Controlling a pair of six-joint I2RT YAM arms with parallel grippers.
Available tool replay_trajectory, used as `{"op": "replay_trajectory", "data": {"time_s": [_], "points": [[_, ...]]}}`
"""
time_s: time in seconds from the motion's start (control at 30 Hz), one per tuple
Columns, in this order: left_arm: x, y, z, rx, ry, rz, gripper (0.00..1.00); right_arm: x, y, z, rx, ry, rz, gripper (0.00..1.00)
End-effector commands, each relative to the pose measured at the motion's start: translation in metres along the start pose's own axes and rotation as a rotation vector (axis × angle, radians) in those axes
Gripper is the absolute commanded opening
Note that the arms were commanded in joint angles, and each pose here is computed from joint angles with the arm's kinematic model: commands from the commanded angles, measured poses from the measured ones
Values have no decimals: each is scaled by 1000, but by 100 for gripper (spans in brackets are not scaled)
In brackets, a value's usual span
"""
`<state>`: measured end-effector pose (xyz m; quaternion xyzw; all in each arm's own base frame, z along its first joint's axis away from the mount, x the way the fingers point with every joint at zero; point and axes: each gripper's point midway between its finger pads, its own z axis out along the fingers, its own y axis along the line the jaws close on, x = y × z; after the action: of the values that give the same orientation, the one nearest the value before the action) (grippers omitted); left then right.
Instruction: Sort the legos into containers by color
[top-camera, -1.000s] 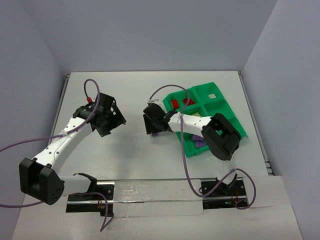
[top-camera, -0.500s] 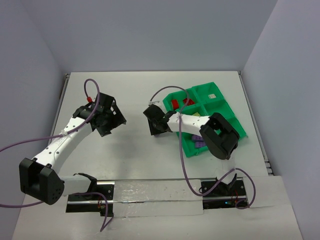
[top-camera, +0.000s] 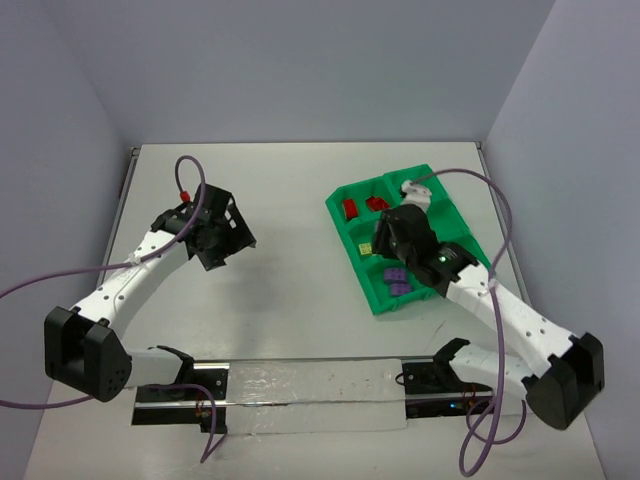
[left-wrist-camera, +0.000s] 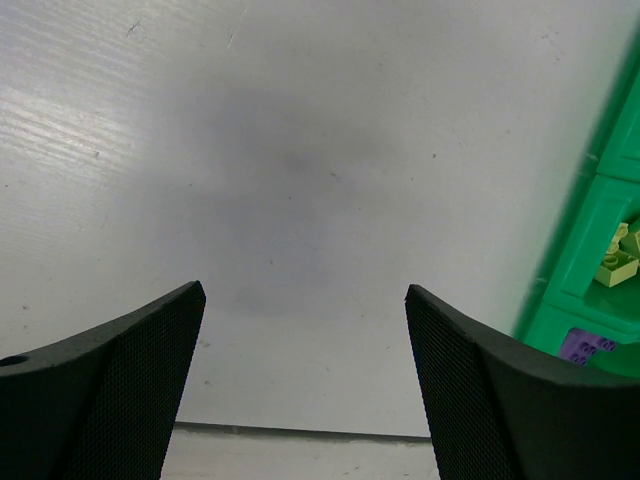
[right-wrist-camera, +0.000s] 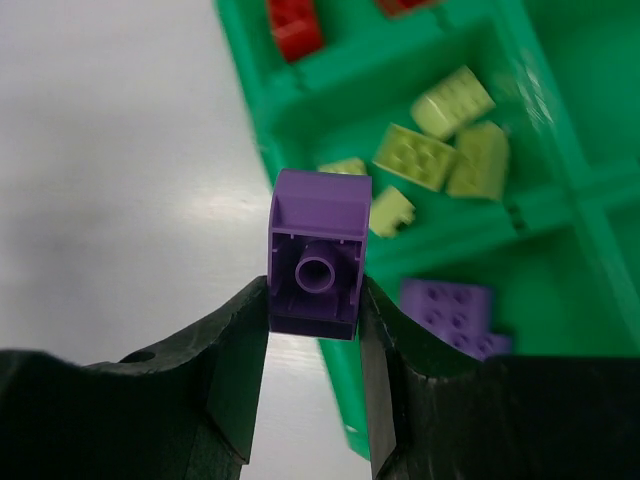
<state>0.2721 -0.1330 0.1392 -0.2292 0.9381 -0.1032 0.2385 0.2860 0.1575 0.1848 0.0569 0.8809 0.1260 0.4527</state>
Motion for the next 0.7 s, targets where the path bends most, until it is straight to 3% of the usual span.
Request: {"op": "replay_trajectory", "data": {"time_s": [0.0,0.13,0.37,0.5,0.6,0.63,0.67], "points": [[-12,-17,1,57,-25,27,89,33,-69,-16,193,40,90,8],[-13,-20,3,67,-21,34,89,59,-100,-21,257,72,158,9],[-12,-25,7,80,-12,40,89,67,-104,-10,255,100,175,10],[-10,-19,13,56,-12,37,88,63,-105,-6,261,98,170,17],[-11,-20,13,57,-19,35,88,63,-106,-6,260,98,177,36],[-12,-20,12,59,-22,36,88,65,-106,-6,259,100,181,55],[-12,-19,12,52,-20,36,88,65,-107,-6,263,101,185,64]]}}
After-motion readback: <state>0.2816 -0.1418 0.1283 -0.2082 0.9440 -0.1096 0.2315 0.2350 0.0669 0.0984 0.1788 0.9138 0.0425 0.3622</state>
